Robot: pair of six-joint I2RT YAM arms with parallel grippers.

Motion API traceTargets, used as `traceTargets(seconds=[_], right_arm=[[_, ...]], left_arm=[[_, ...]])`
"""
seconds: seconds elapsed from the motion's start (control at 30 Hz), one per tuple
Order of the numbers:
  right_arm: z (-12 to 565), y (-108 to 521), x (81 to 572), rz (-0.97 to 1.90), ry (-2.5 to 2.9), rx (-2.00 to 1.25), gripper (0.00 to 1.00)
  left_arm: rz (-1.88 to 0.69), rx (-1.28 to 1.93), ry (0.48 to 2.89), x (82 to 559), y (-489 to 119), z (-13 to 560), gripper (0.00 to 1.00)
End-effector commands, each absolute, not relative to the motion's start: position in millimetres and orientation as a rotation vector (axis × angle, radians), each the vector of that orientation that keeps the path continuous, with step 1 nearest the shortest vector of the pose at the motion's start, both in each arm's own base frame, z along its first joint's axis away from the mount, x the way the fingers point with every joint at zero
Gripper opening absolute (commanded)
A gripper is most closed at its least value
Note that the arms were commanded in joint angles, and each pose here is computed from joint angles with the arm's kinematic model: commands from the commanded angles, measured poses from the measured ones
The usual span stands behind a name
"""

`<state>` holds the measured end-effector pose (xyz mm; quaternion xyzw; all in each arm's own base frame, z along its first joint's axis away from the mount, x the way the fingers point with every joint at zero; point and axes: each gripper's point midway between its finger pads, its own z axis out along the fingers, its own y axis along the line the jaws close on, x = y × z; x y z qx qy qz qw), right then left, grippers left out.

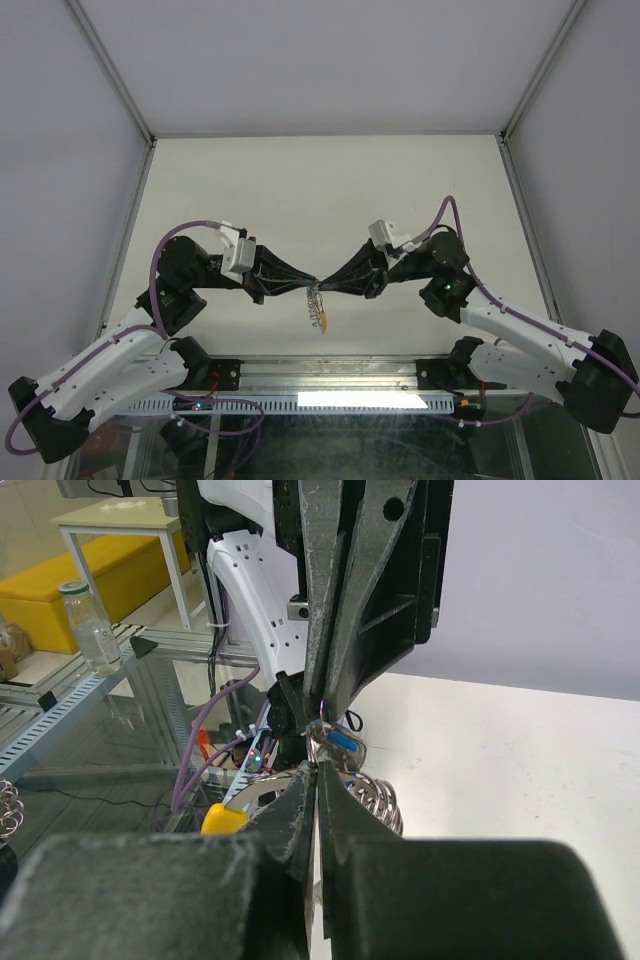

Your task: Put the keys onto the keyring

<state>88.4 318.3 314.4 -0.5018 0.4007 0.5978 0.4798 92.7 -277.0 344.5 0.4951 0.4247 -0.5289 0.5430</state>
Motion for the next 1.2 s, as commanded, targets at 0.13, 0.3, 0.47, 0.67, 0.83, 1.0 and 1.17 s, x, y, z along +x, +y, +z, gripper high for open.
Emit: traceTargets(seconds=[0.13, 0.3, 0.47, 0.67, 0.83, 1.0, 1.17], right_arm=[[347.8, 318.6, 85.3, 1.444, 0.854, -1.21, 0.0], [346.0, 318.4, 85.2, 1.449, 0.859, -1.2, 0.0], [341.7, 317.1, 86.1, 1.453, 0.872, -1.179, 0.0], [338.7, 317.4, 86.2, 1.463, 0.88, -1.173, 0.0], [334.8, 317.1, 86.3, 1.469, 0.892, -1.17, 0.0], [331.5, 316.6, 86.7, 1.473, 0.906, -1.164, 0.0], [331.8, 315.5, 86.9, 1.474, 0.91, -1.152, 0.0]], left_arm=[[-1.258, 1.189, 0.923, 87.1, -274.7, 366.4, 0.0], [-1.262, 1.195, 0.92, 86.0, -274.8, 366.7, 0.0], [-1.26, 1.195, 0.919, 85.3, -273.9, 367.4, 0.0], [-1.258, 1.197, 0.915, 84.6, -273.3, 368.8, 0.0], [-1.253, 1.2, 0.915, 84.0, -272.3, 368.8, 0.0], [-1.251, 1.2, 0.916, 83.5, -271.8, 369.0, 0.0], [-1.25, 1.202, 0.918, 83.5, -271.6, 368.2, 0.0]])
